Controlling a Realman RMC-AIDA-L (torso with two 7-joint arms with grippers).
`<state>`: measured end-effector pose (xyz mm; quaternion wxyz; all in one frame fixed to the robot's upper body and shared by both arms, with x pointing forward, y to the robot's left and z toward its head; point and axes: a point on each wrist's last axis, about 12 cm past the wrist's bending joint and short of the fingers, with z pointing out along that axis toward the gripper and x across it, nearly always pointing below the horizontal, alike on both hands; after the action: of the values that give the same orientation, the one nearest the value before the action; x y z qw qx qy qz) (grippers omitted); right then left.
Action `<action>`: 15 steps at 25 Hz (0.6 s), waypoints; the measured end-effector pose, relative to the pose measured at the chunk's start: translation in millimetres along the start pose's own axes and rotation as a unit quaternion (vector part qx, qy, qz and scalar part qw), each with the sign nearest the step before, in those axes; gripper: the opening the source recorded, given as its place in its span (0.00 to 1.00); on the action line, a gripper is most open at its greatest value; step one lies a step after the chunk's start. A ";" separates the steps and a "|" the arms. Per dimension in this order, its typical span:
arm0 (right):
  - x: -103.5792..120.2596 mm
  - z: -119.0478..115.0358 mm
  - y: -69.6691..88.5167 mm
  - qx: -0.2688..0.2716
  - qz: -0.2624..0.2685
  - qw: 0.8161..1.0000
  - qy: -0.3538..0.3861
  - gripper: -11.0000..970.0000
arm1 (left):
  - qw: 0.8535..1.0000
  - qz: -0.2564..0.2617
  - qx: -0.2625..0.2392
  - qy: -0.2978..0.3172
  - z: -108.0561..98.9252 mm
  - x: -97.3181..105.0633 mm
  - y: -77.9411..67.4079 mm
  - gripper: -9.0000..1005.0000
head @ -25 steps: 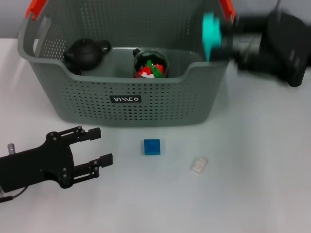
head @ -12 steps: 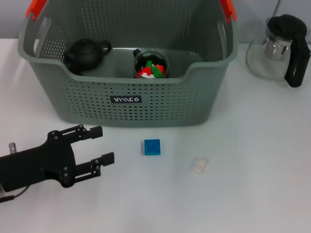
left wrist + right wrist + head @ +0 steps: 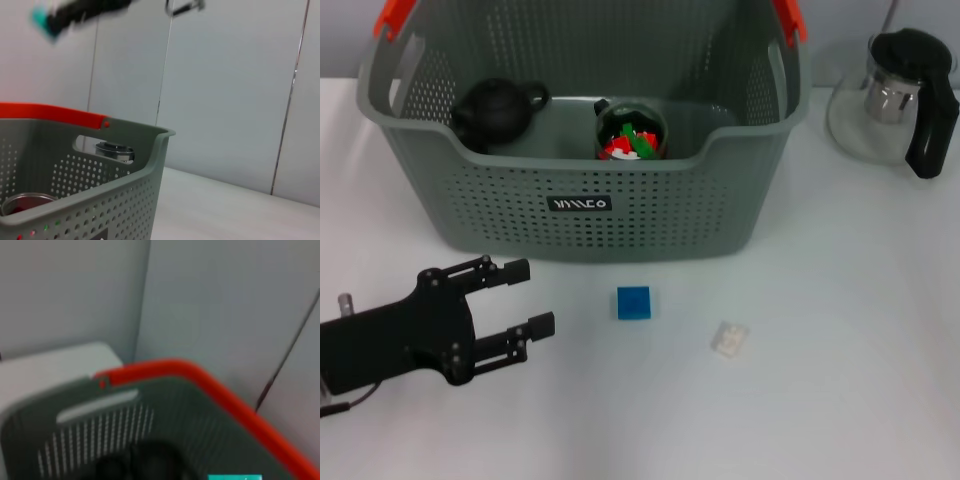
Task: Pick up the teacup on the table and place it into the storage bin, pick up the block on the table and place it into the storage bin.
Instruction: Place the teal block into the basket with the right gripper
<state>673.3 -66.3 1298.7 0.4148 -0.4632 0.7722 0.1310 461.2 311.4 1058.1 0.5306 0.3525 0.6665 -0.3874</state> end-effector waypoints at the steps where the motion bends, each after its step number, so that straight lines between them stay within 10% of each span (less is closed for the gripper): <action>1: 1.1 7.9 2.3 0.000 -0.005 1.000 0.014 0.45 | 1.000 0.000 0.000 0.000 -0.1 0.1 0.0 0.69; 15: 36.2 65.4 15.6 0.011 -0.027 0.993 0.116 0.45 | 1.000 -0.006 -0.010 0.004 1.6 3.8 0.3 0.69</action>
<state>686.2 -41.4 1227.6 0.3309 -0.4915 0.8036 0.0565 461.4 310.3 1054.1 0.5292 0.3449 0.6743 -0.3826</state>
